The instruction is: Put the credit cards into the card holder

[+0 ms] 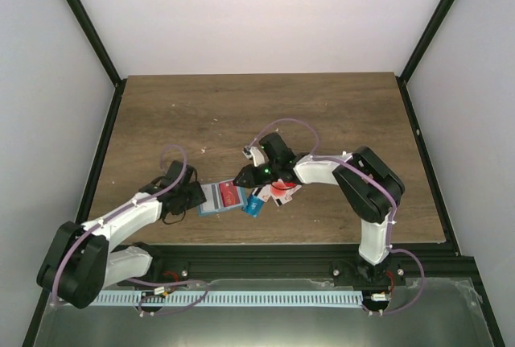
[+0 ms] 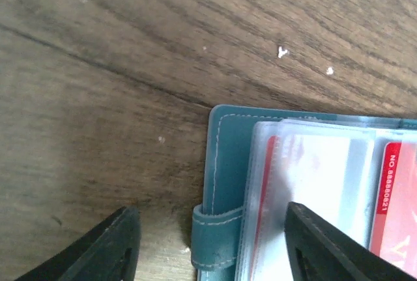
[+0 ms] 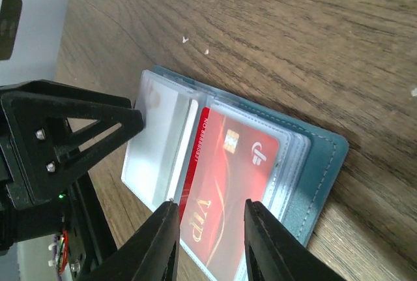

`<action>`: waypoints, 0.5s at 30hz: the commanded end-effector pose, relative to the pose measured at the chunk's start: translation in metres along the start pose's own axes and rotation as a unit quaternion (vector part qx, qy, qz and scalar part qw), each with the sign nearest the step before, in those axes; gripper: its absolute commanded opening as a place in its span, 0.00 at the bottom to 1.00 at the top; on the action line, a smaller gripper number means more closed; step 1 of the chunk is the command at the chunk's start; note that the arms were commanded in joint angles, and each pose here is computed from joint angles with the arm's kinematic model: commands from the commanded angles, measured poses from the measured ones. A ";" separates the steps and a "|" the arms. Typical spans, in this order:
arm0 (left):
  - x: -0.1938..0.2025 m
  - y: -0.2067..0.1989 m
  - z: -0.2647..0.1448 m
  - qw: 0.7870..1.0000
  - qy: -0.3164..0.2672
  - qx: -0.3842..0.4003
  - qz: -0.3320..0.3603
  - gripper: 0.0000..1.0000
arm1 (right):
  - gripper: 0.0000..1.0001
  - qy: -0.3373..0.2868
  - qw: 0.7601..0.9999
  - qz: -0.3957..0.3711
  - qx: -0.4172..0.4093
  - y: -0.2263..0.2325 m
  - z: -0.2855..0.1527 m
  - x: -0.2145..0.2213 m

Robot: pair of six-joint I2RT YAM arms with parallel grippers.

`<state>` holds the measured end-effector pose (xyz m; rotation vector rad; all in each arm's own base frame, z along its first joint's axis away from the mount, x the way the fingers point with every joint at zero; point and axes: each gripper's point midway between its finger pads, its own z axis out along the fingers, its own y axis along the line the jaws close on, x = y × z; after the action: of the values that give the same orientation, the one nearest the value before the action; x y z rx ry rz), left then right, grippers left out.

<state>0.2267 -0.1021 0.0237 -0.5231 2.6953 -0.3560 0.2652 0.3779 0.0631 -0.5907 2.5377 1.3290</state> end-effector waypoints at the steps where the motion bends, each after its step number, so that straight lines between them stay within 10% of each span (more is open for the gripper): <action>1: 0.004 0.006 0.012 1.000 -0.002 -0.008 -0.001 0.59 | 0.30 0.009 0.999 -0.035 0.024 0.008 0.007 -0.005; 15: 0.004 -0.024 0.014 0.997 0.005 0.074 0.036 0.30 | 0.29 0.041 0.996 -0.007 0.080 -0.031 0.030 0.014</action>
<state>0.2429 -0.1122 0.0210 -0.4891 2.6311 -0.4261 0.2666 0.3895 0.0375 -0.6534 2.6080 1.1803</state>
